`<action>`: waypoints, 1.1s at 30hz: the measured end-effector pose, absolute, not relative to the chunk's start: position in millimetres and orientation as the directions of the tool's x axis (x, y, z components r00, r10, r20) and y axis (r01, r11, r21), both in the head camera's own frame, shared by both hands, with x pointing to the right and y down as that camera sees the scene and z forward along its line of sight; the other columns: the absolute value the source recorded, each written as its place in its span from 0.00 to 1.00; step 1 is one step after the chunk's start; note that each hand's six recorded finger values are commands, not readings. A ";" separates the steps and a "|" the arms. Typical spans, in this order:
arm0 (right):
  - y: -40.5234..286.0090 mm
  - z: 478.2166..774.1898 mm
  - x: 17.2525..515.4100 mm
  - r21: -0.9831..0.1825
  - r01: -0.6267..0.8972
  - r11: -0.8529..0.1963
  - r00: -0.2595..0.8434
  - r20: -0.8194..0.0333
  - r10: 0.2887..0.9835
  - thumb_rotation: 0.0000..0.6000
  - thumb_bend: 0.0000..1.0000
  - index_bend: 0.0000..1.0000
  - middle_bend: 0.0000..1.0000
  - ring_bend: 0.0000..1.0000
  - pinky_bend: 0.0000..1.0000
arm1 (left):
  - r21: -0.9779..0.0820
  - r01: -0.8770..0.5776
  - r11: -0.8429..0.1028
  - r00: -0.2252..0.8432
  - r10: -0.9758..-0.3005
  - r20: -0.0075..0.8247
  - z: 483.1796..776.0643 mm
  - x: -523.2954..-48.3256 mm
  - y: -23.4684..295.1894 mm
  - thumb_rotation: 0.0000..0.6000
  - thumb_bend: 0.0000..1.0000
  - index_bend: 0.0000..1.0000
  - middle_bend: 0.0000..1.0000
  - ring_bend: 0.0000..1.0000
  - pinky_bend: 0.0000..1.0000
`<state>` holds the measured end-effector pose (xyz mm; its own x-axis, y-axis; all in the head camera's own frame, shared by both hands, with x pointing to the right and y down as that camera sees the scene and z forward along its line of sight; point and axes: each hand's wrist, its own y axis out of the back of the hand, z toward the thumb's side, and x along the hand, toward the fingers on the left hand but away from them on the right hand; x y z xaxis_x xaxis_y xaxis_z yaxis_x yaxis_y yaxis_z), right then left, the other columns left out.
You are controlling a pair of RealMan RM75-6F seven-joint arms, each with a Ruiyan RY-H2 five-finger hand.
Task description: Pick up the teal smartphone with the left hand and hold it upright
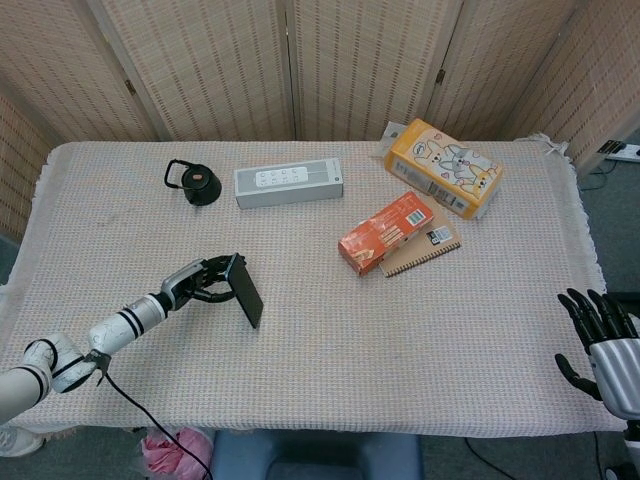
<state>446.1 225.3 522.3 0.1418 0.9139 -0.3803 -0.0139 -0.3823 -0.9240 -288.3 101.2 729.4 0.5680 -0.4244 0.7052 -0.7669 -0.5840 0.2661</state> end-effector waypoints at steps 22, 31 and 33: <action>226.4 521.4 446.6 -0.924 -0.018 -0.383 0.140 -0.382 0.914 1.00 0.25 0.06 0.08 0.07 0.10 | 0.145 -0.752 -0.643 0.525 -0.452 0.721 742.8 -315.2 92.0 1.00 0.42 0.09 0.04 0.00 0.16; 226.8 521.3 445.8 -0.923 -0.016 -0.384 0.142 -0.382 0.913 1.00 0.25 0.06 0.08 0.07 0.10 | 0.024 -0.762 -0.647 0.464 -0.520 0.718 736.4 -334.8 75.7 1.00 0.42 0.09 0.00 0.00 0.14; 226.6 520.7 445.5 -0.924 -0.017 -0.382 0.143 -0.380 0.914 1.00 0.25 0.06 0.08 0.07 0.10 | -0.004 -0.765 -0.644 0.450 -0.540 0.711 733.8 -338.9 72.6 1.00 0.42 0.09 0.00 0.00 0.14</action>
